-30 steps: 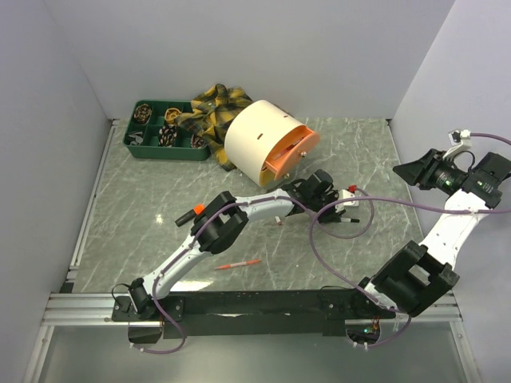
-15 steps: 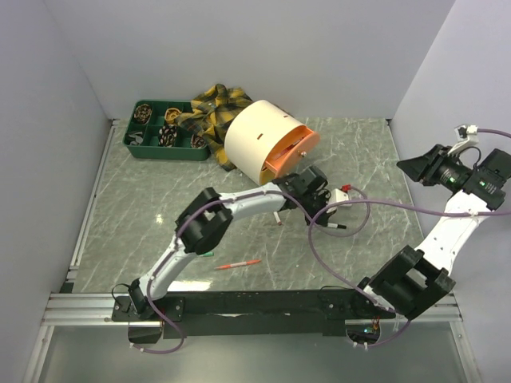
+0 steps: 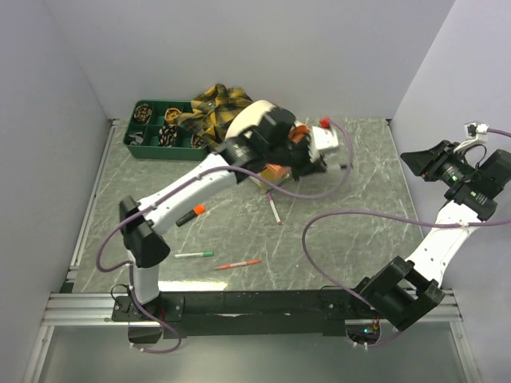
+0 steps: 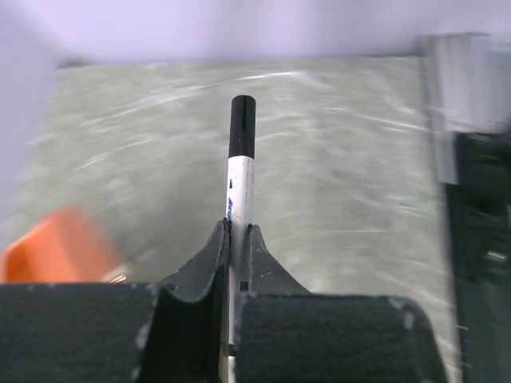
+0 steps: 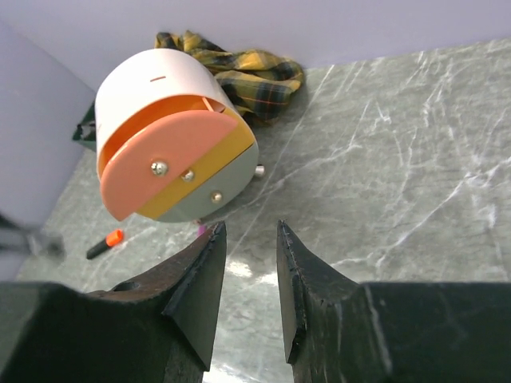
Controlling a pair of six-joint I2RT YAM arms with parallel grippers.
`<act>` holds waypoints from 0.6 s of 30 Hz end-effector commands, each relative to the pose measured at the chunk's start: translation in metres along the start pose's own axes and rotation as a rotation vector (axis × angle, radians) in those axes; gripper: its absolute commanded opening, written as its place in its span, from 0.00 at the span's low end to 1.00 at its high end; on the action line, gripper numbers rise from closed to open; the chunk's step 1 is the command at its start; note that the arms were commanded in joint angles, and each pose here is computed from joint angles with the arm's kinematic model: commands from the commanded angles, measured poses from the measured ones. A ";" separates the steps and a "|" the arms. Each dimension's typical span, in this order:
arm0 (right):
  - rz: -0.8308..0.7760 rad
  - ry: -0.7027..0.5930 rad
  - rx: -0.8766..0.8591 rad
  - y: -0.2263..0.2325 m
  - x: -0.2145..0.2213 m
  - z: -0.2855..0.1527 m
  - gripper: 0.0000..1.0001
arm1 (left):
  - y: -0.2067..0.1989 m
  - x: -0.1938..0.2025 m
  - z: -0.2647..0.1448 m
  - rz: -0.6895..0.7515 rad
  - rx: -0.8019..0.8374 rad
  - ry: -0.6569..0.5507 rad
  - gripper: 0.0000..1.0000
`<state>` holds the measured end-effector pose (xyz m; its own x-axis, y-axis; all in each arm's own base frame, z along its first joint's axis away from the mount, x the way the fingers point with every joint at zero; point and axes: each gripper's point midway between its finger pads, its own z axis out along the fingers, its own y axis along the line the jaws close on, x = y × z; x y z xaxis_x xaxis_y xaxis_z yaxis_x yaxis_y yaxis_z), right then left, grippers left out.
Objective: Sort the stationery into containers
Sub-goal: Place the pen in the drawer.
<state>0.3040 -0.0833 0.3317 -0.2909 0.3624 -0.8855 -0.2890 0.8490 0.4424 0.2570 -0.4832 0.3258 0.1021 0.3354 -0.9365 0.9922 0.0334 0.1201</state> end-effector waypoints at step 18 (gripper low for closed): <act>-0.009 -0.050 0.022 0.005 -0.003 -0.003 0.39 | 0.146 0.047 -0.092 -0.249 -0.424 0.044 0.01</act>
<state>0.3005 -0.0788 0.3311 -0.2716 0.3933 -0.8784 -0.2729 0.8437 0.4622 0.4050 -0.3662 0.3297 -0.1096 0.3472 -0.9314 0.8535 0.5132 0.0909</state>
